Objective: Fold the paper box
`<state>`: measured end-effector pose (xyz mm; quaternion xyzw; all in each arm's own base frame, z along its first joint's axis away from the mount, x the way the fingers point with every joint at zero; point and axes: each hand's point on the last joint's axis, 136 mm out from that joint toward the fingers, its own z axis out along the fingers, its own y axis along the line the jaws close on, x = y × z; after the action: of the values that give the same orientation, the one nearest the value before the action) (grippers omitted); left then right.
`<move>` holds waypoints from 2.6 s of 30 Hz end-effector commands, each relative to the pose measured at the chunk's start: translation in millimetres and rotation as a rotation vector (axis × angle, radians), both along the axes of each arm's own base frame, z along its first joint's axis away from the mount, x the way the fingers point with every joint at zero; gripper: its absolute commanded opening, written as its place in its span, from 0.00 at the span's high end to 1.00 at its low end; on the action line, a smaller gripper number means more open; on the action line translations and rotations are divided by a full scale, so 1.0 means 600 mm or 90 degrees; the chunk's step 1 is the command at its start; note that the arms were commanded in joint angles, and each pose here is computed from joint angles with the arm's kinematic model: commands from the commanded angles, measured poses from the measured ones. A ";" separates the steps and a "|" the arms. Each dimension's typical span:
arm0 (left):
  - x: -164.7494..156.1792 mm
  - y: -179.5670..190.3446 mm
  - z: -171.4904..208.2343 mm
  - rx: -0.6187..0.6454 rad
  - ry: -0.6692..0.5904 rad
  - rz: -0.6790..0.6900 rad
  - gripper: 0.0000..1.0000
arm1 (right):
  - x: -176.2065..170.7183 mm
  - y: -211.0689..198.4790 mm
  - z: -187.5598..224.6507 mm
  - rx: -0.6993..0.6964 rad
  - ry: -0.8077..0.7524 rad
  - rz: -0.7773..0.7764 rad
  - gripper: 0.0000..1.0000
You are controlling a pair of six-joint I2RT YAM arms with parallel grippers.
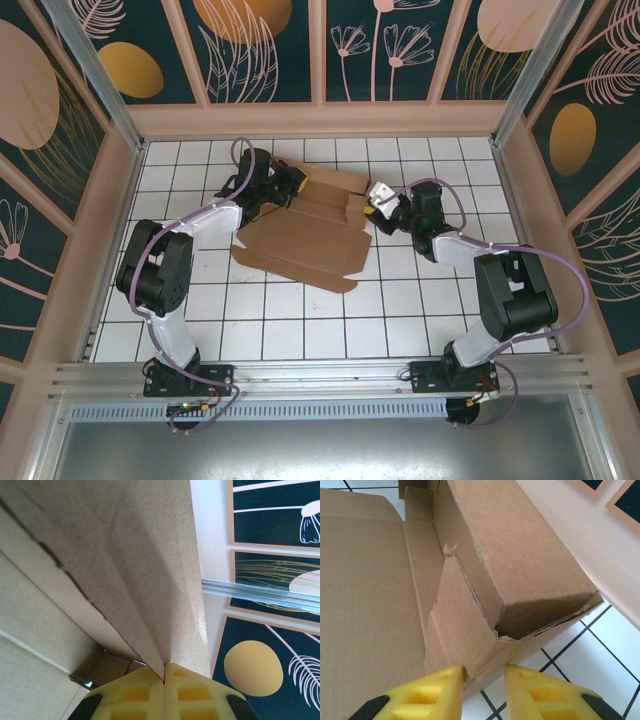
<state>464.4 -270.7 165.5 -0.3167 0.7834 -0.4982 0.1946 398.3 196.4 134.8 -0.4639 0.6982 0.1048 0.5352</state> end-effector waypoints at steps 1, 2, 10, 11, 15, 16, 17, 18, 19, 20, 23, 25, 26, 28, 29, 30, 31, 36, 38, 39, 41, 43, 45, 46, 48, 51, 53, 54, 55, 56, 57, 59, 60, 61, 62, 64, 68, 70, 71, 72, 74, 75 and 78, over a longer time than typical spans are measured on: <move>-0.021 -0.002 -0.027 0.011 0.032 -0.016 1.00 | 0.033 -0.001 0.016 0.004 -0.036 -0.052 0.71; -0.023 -0.002 -0.027 0.011 0.033 -0.016 1.00 | 0.039 -0.003 0.015 0.003 -0.041 -0.069 0.69; -0.029 0.000 -0.027 0.007 0.036 -0.017 1.00 | 0.069 -0.011 0.002 0.001 -0.056 -0.168 0.59; -0.030 0.000 -0.027 0.008 0.036 -0.017 1.00 | 0.072 -0.011 0.003 0.005 -0.060 -0.176 0.57; -0.032 0.000 -0.025 0.006 0.037 -0.019 1.00 | 0.073 -0.006 0.015 0.038 -0.071 -0.181 0.53; -0.032 0.000 -0.025 0.006 0.036 -0.019 1.00 | 0.071 -0.003 0.020 0.048 -0.077 -0.176 0.53; -0.032 0.000 -0.024 0.005 0.036 -0.019 1.00 | 0.069 0.001 0.022 0.056 -0.077 -0.166 0.53; -0.032 0.001 -0.023 0.005 0.035 -0.018 1.00 | 0.066 0.005 0.024 0.060 -0.078 -0.156 0.53; -0.032 0.001 -0.022 0.004 0.035 -0.019 1.00 | 0.063 0.010 0.023 0.067 -0.076 -0.144 0.53; -0.032 0.001 -0.023 0.005 0.035 -0.019 1.00 | 0.059 0.018 0.025 0.075 -0.072 -0.125 0.53; -0.033 0.000 -0.025 0.002 0.039 -0.019 1.00 | 0.049 0.034 0.028 0.088 -0.065 -0.090 0.53; -0.033 0.000 -0.024 0.000 0.039 -0.019 1.00 | 0.051 0.036 0.025 0.089 -0.062 -0.088 0.53; -0.033 0.000 -0.023 0.000 0.038 -0.019 1.00 | 0.052 0.035 0.023 0.087 -0.061 -0.090 0.53; -0.034 0.000 -0.022 -0.002 0.039 -0.019 1.00 | 0.052 0.035 0.018 0.087 -0.058 -0.091 0.51; -0.034 0.000 -0.021 -0.003 0.038 -0.019 1.00 | 0.052 0.035 0.015 0.087 -0.056 -0.093 0.50; -0.034 0.000 -0.022 -0.004 0.039 -0.018 1.00 | 0.053 0.034 0.013 0.090 -0.053 -0.097 0.49; -0.035 0.000 -0.021 -0.004 0.039 -0.018 1.00 | 0.054 0.034 0.011 0.095 -0.051 -0.100 0.49; -0.036 0.000 -0.018 -0.009 0.037 -0.018 1.00 | 0.063 0.030 0.008 0.107 -0.056 -0.124 0.43; -0.037 -0.001 -0.017 -0.012 0.037 -0.020 1.00 | 0.073 0.027 0.009 0.110 -0.057 -0.139 0.43; -0.037 -0.001 -0.016 -0.013 0.036 -0.020 1.00 | 0.079 0.025 0.009 0.109 -0.057 -0.149 0.43; -0.038 -0.001 -0.017 -0.013 0.037 -0.020 1.00 | 0.085 0.025 0.005 0.105 -0.053 -0.155 0.44; -0.039 0.000 -0.017 -0.015 0.039 -0.020 1.00 | 0.094 0.025 -0.001 0.093 -0.045 -0.166 0.45; -0.040 -0.001 -0.018 -0.016 0.039 -0.020 1.00 | 0.100 0.027 -0.011 0.074 -0.036 -0.171 0.48; -0.040 0.000 -0.019 -0.016 0.041 -0.020 1.00 | 0.102 0.026 -0.017 0.065 -0.032 -0.176 0.50; -0.040 -0.001 -0.018 -0.018 0.041 -0.020 1.00 | 0.108 0.022 -0.023 0.055 -0.027 -0.187 0.58; -0.042 -0.001 -0.018 -0.023 0.044 -0.019 1.00 | 0.112 0.020 -0.025 0.051 -0.023 -0.199 0.71; -0.042 -0.002 -0.015 -0.028 0.044 -0.020 1.00 | 0.117 0.018 -0.027 0.047 -0.024 -0.215 0.75; -0.041 -0.002 -0.014 -0.029 0.043 -0.019 1.00 | 0.118 0.017 -0.026 0.046 -0.024 -0.219 0.75; -0.041 -0.003 -0.012 -0.030 0.042 -0.020 1.00 | 0.119 0.017 -0.029 0.042 -0.024 -0.224 0.75; -0.041 -0.003 -0.012 -0.031 0.044 -0.019 1.00 | 0.121 0.017 -0.029 0.038 -0.028 -0.234 0.76; -0.041 -0.002 -0.010 -0.031 0.043 -0.017 1.00 | 0.122 0.019 -0.029 0.034 -0.032 -0.240 0.76; -0.042 0.001 -0.007 -0.030 0.045 -0.011 1.00 | 0.124 0.022 -0.033 0.021 -0.040 -0.260 0.76; -0.041 0.001 -0.006 -0.030 0.045 -0.009 1.00 | 0.125 0.026 -0.034 0.013 -0.045 -0.270 0.75; -0.041 0.002 -0.004 -0.030 0.045 -0.006 1.00 | 0.128 0.025 -0.036 0.004 -0.049 -0.289 0.75; -0.041 0.003 -0.004 -0.029 0.049 -0.004 1.00 | 0.132 0.021 -0.038 -0.004 -0.050 -0.312 0.73; -0.041 0.004 -0.004 -0.029 0.053 -0.001 1.00 | 0.142 0.008 -0.043 -0.017 -0.049 -0.366 0.72; -0.042 0.006 -0.005 -0.031 0.059 0.006 1.00 | 0.152 -0.007 -0.047 -0.022 -0.045 -0.427 0.74; -0.043 0.007 -0.007 -0.031 0.064 0.009 1.00 | 0.159 -0.012 -0.047 -0.025 -0.039 -0.460 0.76; -0.044 0.008 -0.007 -0.031 0.065 0.011 1.00 | 0.162 -0.013 -0.050 -0.031 -0.033 -0.473 0.77; -0.044 0.008 -0.006 -0.032 0.066 0.011 1.00 | 0.164 -0.012 -0.053 -0.039 -0.030 -0.483 0.77; -0.042 0.008 -0.004 -0.033 0.065 0.013 1.00 | 0.165 -0.005 -0.058 -0.061 -0.038 -0.498 0.77; -0.042 0.008 -0.004 -0.032 0.065 0.012 1.00 | 0.167 -0.010 -0.059 -0.076 -0.052 -0.513 0.77; -0.041 0.006 -0.007 -0.034 0.072 0.011 1.00 | 0.160 0.003 -0.060 -0.107 -0.093 -0.542 0.77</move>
<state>454.2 -263.6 165.5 -0.3507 0.7677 -0.5058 0.1785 499.8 209.6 120.7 -0.1904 0.7866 -0.1388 0.5707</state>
